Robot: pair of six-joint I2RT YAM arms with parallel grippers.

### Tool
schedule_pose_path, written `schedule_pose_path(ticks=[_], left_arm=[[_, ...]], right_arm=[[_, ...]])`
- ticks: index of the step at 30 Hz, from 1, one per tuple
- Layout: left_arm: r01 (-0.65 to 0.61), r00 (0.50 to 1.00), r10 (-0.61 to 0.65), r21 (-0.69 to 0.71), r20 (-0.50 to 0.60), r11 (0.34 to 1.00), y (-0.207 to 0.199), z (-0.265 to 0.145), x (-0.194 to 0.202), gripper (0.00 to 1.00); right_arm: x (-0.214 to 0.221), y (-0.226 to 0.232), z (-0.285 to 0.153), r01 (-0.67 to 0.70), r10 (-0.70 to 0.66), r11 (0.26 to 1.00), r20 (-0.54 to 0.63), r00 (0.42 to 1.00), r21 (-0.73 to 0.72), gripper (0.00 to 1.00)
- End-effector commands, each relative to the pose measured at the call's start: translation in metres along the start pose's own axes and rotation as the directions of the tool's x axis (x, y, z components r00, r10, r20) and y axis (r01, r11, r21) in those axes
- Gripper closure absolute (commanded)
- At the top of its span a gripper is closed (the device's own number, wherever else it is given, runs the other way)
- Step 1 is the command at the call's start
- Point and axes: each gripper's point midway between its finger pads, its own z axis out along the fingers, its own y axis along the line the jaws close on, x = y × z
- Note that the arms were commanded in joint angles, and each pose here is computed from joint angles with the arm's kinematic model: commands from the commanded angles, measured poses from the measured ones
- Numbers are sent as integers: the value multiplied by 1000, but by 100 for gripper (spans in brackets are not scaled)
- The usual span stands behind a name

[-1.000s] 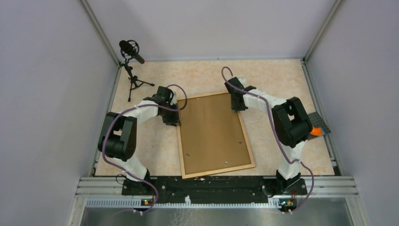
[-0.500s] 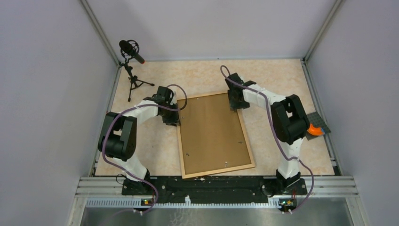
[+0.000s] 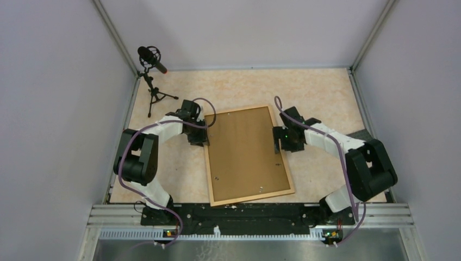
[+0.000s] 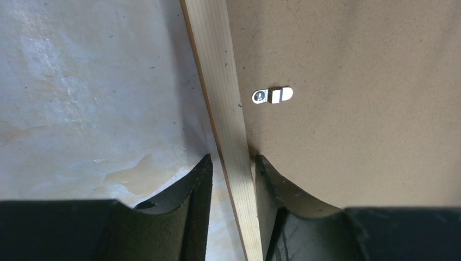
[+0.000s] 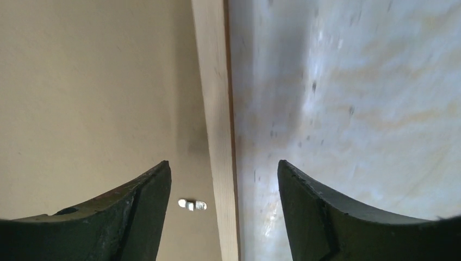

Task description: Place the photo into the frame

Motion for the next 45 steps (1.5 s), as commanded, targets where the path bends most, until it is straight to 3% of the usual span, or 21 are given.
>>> schedule_pose_path(ticks=[1, 4, 6, 9, 14, 17, 20, 22, 24, 25, 27, 30, 33, 38, 45], left_arm=[[12, 1000, -12, 3, -3, 1000, -2, 0, -2, 61], [9, 1000, -9, -4, 8, 1000, 0, -2, -3, 62], [8, 1000, -8, -4, 8, 1000, 0, -2, -2, 62], [5, 1000, -5, 1, 10, 1000, -1, -3, -2, 63], [81, 997, -81, 23, -4, 996, -6, -7, 7, 68], [114, 993, -114, 12, -1, 993, -4, -12, 10, 69], [114, 993, -113, -45, 30, 992, 9, -16, 10, 71], [99, 995, -97, -71, 32, 993, 17, -17, 11, 73], [82, 996, -81, -78, 25, 994, 21, -16, 10, 75], [78, 997, -77, -79, 21, 994, 22, -15, 11, 75], [77, 997, -77, -82, 13, 994, 23, -12, 11, 76], [82, 997, -82, -65, 1, 995, 22, -8, 12, 78], [86, 996, -86, -48, 2, 995, 19, -8, 10, 78], [85, 996, -85, -55, 5, 995, 21, -9, 12, 79], [88, 996, -88, -50, 5, 995, 21, -8, 12, 80]], right_arm=[[19, 9, -5, -80, 82, 994, 22, 996, -73, 38], [19, 10, 1, -62, 64, 995, 24, 998, -74, 55], [13, 7, 9, -50, 52, 998, 46, 998, -49, 60], [0, 6, 21, -36, 38, 999, 71, 997, -24, 76], [-55, 4, 26, 3, -12, 998, 161, 987, 58, 100], [-79, 4, 18, 11, -29, 995, 180, 983, 99, 99], [-92, 6, -1, 12, -32, 995, 210, 977, 98, 84], [-94, 8, -16, 26, -44, 997, 234, 971, 78, 66], [-87, 13, -29, 68, -72, 997, 249, 966, 27, 37], [-81, 15, -33, 95, -92, 995, 250, 964, 1, 27], [-61, 13, -34, 145, -137, 989, 222, 965, -18, 19], [-37, 6, -24, 204, -197, 979, 178, 964, -20, 18], [-26, 9, -13, 237, -229, 970, 135, 964, -46, 23], [-17, 24, 1, 278, -268, 956, 107, 957, -95, 47], [-9, 30, 21, 294, -288, 951, 75, 955, -91, 47]])
